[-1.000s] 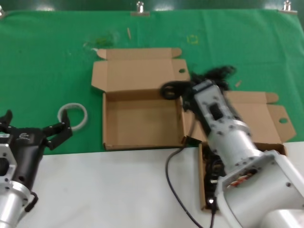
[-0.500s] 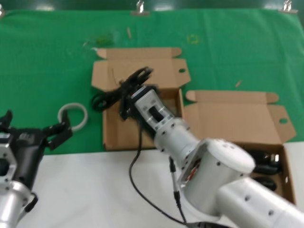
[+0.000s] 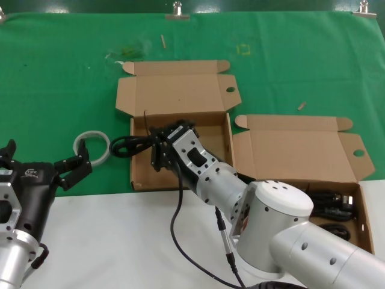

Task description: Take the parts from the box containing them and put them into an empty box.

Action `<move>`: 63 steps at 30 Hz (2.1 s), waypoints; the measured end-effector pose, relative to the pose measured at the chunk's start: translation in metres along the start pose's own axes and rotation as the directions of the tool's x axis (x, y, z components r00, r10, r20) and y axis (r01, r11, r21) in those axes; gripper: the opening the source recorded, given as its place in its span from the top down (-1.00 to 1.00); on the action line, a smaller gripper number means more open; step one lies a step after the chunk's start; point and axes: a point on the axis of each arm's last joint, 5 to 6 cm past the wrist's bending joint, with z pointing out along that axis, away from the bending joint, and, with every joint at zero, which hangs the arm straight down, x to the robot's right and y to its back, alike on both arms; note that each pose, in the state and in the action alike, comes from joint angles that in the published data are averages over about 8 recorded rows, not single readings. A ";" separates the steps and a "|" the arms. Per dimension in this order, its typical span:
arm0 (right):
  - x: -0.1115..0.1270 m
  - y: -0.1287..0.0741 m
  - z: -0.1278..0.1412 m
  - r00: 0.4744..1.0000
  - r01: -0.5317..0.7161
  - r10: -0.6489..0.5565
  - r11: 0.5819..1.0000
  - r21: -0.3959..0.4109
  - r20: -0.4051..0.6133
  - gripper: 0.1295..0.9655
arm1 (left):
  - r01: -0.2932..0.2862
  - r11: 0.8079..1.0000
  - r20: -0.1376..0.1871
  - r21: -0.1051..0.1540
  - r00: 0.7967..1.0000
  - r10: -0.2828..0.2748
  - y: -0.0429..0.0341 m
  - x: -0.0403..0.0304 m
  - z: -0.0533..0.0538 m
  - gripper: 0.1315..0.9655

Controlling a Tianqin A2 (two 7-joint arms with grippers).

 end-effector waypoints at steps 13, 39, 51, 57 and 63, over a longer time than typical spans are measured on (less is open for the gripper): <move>0.005 0.015 -0.006 0.999 -0.032 0.030 0.999 -0.032 -0.044 0.98 | 0.000 1.000 0.000 0.000 1.000 0.000 0.0000 0.0000 0.000 -1.00; 0.012 0.024 -0.013 0.994 -0.052 0.047 0.997 -0.054 -0.094 0.98 | 0.000 1.000 0.000 0.000 1.000 0.000 0.0000 0.0000 0.000 -1.00; 0.011 0.021 -0.004 0.997 -0.062 0.060 0.997 -0.040 -0.047 0.98 | 0.000 1.000 0.000 0.000 1.000 0.000 0.0000 0.0000 0.000 -1.00; 0.014 0.024 -0.005 0.995 -0.082 0.079 0.996 -0.044 -0.064 0.94 | 0.000 1.000 0.000 0.000 1.000 0.000 0.0000 0.0000 0.000 -1.00; 0.018 0.026 -0.009 0.992 -0.098 0.093 0.994 -0.047 -0.089 0.91 | 0.000 1.000 0.000 0.000 1.000 0.000 0.0000 0.0000 0.000 -1.00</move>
